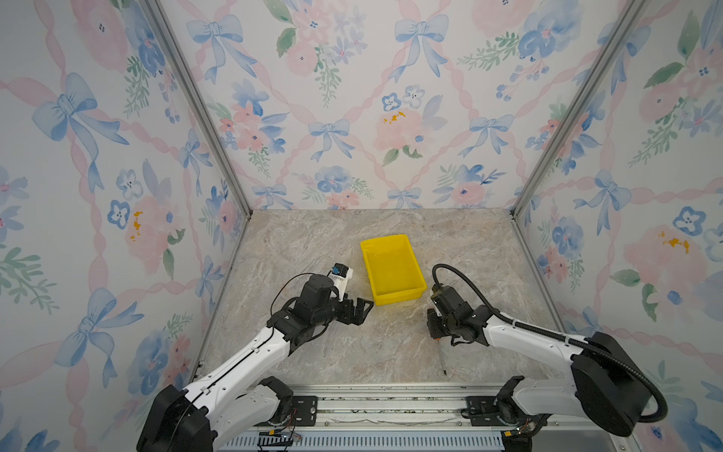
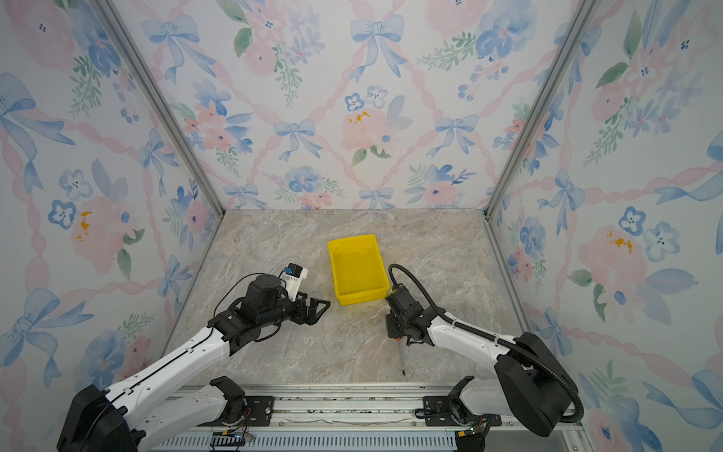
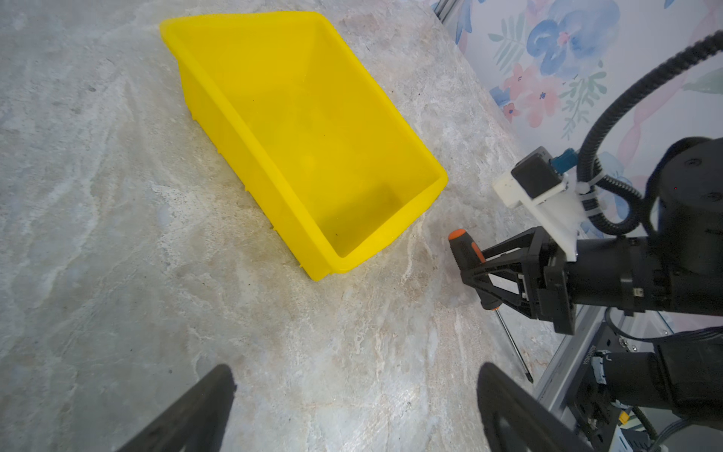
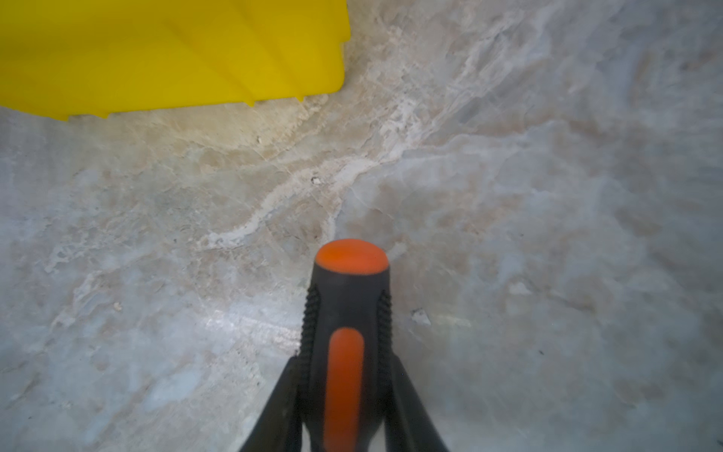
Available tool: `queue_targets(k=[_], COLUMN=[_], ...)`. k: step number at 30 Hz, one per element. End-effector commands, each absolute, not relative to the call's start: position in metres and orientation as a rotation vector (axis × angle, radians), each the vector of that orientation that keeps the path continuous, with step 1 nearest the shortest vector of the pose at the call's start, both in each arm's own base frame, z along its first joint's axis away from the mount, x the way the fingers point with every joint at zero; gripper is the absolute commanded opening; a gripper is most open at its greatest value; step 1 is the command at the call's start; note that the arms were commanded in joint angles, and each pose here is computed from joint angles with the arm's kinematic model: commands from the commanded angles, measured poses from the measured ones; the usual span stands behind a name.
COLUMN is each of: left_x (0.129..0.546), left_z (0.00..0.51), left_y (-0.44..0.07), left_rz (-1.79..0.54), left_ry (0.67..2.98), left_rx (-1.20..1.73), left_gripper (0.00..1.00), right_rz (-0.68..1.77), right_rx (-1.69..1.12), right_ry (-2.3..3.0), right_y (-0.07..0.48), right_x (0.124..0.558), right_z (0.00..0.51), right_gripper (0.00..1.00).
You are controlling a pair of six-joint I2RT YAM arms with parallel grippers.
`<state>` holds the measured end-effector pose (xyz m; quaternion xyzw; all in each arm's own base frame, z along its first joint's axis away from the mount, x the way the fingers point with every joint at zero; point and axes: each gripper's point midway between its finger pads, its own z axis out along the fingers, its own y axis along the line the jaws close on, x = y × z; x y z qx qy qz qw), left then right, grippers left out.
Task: Put the screwdriver in the bin
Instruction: 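Close the right gripper on the orange-and-black screwdriver handle, then lift the screwdriver with the right gripper and carry it over the yellow bin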
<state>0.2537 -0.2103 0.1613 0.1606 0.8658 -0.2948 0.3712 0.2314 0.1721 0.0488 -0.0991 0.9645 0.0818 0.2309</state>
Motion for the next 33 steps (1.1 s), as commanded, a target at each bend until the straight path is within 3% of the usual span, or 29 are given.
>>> queue_targets(k=[1, 9, 18, 33], left_x=[0.248, 0.239, 0.251, 0.266], left_z=[0.178, 0.196, 0.195, 0.196], left_y=[-0.219, -0.215, -0.214, -0.228], left_rz=[-0.774, -0.712, -0.649, -0.649], left_ry=[2.114, 1.962, 1.958, 1.98], left_rx=[0.55, 0.673, 0.674, 0.693], left_gripper=[0.98, 0.98, 0.98, 0.97], right_rz=[0.143, 0.139, 0.234, 0.354], right_rx=[-0.301, -0.29, -0.33, -0.371], right_ry=[2.628, 2.521, 2.489, 2.47], right_y=[0.168, 0.179, 0.228, 0.285], right_x=[0.227, 0.24, 0.309, 0.451], right_z=[0.074, 0.156, 0.201, 0.181], right_gripper=[0.01, 0.0, 0.0, 0.0])
